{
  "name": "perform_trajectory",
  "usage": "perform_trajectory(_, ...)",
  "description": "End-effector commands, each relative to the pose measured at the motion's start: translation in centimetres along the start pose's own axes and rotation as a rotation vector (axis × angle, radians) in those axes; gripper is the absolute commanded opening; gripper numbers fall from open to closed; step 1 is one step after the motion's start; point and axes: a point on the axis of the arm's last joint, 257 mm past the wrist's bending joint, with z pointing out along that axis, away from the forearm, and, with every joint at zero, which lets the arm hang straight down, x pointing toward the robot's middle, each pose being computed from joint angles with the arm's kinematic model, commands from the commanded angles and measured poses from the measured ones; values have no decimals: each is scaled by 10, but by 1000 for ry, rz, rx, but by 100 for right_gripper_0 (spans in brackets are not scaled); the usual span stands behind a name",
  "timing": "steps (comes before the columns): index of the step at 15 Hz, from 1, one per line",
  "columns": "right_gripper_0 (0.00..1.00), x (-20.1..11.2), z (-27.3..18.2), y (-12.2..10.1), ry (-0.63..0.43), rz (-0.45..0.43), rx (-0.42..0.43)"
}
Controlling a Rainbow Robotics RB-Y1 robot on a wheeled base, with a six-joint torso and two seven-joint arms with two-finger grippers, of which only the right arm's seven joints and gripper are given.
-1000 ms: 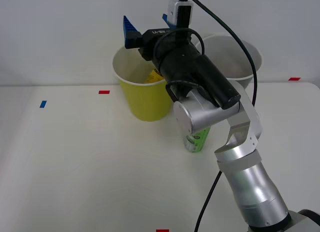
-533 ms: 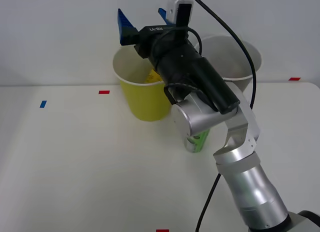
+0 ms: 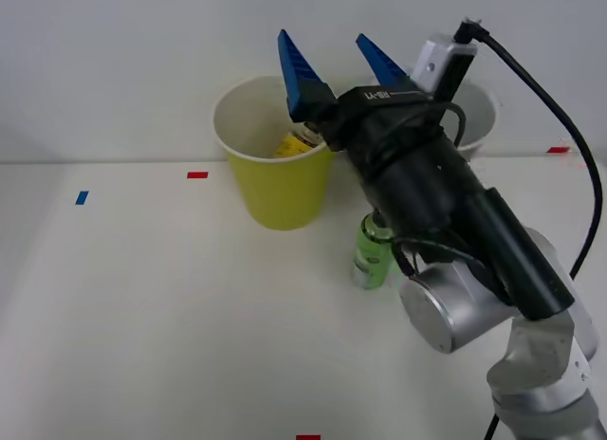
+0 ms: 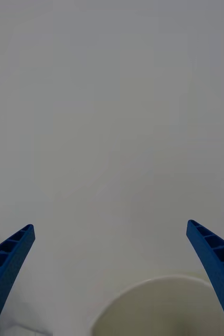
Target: Put cans in the gray bin, plastic bottles in the light green bin
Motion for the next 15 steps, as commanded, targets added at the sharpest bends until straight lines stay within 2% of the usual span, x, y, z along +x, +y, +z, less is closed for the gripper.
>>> perform_trajectory(1,100,1,-59,-12,44,-1,48)
perform_trajectory(4,100,7,-108,-26,81,-27,115)
perform_trajectory(7,100,14,-138,-38,82,-40,161)
perform_trajectory(10,100,20,-167,-54,102,-94,215)
perform_trajectory(12,100,31,-194,-72,160,-151,265)
perform_trajectory(15,100,50,-242,-92,252,-191,365)
